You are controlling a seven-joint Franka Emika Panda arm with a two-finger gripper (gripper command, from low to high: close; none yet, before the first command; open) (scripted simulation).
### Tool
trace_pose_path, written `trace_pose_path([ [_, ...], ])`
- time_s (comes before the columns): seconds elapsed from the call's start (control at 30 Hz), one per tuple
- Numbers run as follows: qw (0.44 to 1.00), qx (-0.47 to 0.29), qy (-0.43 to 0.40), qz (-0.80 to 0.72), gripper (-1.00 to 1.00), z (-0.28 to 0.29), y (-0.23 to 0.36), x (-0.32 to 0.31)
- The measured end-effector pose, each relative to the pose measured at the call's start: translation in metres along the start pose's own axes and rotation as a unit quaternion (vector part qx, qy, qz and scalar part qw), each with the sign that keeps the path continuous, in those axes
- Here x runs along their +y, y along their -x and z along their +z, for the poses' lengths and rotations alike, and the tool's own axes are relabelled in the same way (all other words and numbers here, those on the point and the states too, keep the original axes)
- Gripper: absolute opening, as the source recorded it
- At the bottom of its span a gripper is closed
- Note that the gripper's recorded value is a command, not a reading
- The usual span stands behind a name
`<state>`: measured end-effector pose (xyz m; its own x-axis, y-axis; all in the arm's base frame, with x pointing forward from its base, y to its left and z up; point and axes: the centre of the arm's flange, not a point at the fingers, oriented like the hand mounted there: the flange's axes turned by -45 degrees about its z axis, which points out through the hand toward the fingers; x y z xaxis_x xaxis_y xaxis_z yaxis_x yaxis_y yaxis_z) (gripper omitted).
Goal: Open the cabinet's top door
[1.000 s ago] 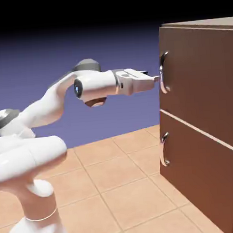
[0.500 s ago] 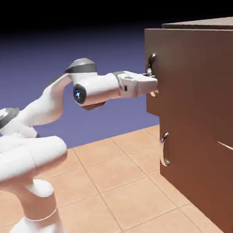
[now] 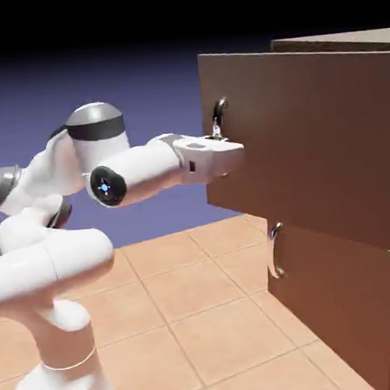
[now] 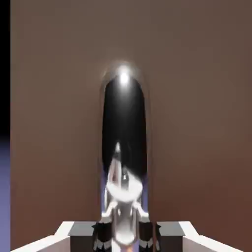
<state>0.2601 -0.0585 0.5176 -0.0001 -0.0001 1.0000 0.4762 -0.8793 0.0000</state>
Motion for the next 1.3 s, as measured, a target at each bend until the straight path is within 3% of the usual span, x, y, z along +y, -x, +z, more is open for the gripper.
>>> trace_pose_path([
  [0.73,0.983,0.000,-0.184,0.000,-1.00,-0.124,0.000,0.078],
  [1.3,0.941,0.000,-0.339,0.000,-1.00,-0.203,0.000,0.178],
])
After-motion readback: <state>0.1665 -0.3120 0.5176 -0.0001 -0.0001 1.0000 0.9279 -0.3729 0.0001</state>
